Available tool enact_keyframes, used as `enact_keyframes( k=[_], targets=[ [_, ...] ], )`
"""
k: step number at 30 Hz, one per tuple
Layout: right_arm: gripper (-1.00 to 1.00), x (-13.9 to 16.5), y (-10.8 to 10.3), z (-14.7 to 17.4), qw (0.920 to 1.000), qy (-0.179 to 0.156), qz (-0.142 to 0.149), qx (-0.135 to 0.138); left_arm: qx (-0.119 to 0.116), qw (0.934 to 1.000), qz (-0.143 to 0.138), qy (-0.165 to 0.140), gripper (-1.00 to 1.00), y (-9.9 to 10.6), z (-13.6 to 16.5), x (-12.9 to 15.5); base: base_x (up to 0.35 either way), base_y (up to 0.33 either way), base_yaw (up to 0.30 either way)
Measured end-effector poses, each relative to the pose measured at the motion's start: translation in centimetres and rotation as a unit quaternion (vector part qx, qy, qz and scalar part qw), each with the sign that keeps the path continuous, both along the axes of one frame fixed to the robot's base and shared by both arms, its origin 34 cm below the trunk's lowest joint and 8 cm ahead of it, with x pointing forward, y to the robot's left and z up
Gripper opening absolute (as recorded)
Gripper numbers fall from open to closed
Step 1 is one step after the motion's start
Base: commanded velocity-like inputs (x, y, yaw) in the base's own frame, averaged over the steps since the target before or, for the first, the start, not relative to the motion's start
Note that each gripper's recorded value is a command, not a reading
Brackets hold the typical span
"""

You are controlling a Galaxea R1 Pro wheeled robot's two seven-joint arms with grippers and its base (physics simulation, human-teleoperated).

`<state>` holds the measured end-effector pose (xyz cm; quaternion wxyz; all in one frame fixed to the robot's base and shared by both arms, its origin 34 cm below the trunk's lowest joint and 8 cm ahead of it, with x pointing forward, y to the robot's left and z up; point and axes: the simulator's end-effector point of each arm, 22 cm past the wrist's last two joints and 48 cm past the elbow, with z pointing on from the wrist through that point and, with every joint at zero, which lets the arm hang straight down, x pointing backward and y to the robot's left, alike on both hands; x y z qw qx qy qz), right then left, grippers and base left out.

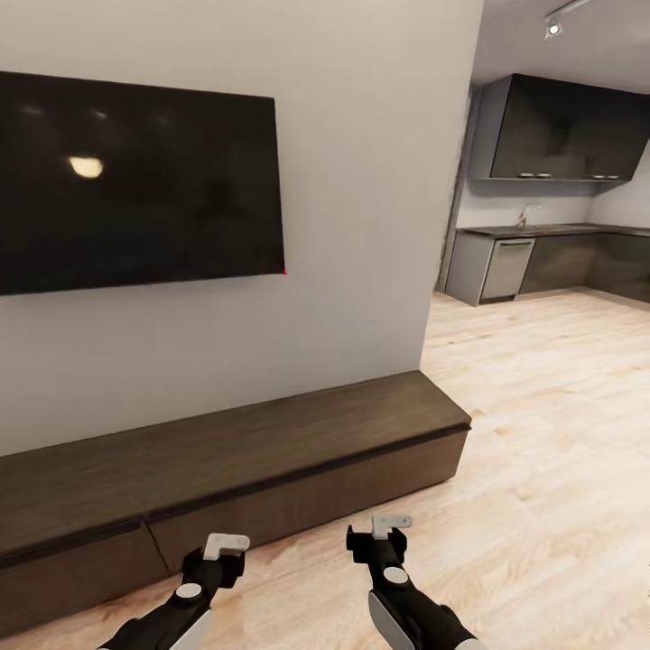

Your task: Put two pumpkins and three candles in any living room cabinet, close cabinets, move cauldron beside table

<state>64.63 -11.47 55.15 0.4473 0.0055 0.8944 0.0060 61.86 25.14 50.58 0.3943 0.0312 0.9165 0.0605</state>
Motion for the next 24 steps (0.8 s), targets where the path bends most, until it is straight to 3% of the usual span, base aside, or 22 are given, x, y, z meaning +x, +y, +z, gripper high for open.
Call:
enact_keyframes(
  k=[10, 24],
  targets=[
    [1.00, 0.06, 0.00, 0.09, 1.0000, -0.001, 0.000, -0.001, 0.000, 1.0000, 0.001, 0.000, 1.00, 0.05, -0.01, -0.01, 0.083, -0.314, 0.019],
    [1.00, 0.08, 0.01, 0.16, 1.0000, -0.002, 0.001, -0.002, 0.000, 1.0000, 0.000, -0.002, 1.00, 0.02, 0.14, 0.09, 0.065, -0.270, 0.253]
  ],
)
